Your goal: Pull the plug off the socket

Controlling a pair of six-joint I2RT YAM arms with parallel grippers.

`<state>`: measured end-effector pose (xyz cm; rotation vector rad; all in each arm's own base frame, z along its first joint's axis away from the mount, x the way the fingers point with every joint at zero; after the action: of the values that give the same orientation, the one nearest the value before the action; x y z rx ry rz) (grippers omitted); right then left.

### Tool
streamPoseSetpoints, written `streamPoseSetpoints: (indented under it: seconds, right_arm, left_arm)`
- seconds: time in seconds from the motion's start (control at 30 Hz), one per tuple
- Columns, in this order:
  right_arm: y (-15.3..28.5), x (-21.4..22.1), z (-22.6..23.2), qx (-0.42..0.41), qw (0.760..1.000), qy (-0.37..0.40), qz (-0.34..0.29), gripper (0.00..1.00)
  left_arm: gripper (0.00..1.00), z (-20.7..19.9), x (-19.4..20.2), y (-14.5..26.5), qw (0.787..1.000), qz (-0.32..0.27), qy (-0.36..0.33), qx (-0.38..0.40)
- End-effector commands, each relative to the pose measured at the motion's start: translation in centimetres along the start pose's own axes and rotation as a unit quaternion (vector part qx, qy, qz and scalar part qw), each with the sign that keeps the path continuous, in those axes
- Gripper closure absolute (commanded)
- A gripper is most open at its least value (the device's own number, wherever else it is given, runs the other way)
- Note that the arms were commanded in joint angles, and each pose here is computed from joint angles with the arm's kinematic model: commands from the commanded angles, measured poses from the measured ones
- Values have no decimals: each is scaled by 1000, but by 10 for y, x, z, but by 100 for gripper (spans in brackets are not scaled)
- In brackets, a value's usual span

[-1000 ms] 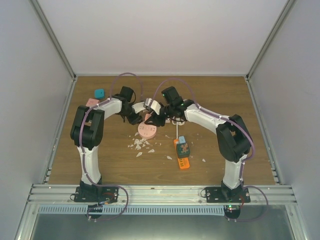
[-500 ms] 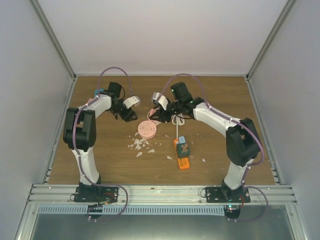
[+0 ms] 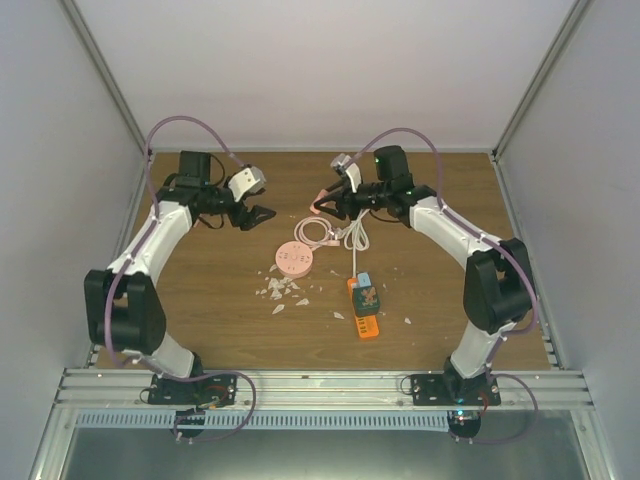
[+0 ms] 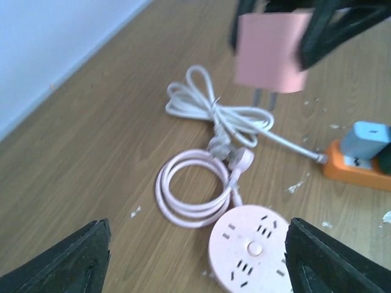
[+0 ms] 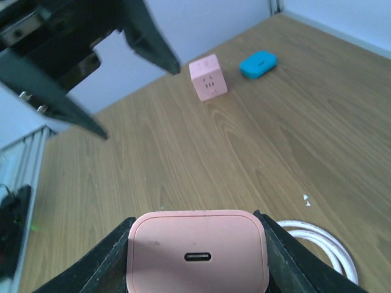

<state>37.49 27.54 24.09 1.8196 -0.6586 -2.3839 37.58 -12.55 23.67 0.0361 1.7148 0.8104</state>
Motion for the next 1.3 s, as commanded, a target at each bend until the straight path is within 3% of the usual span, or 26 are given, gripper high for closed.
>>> streamPoseSetpoints:
  seconds: [0.0,0.67,1.27]
  right_arm:
    - [17,-39,6,-12,998,-29,-59,88]
    - [23,-46,22,-70,990,-84,-93,83]
    - [25,-50,27,-83,988,-81,-99,83]
  left_arm:
    - [21,-28,-35,8,996,-67,-64,2]
    - [28,-80,-84,-32,981,-105,-134,-88]
    - [56,-83,-92,-49,977,-97,-154,-115]
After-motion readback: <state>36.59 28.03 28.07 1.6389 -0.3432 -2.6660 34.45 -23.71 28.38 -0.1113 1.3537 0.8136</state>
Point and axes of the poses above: each gripper's point midway between its finger pads, its own y axis back along the fingers, its own z axis along the line the jaws close on, x = y × z, the point moved 4 cm from there along y, back along the fingers, and after that the axes turned 6 degrees about y, right-handed, at the moved point
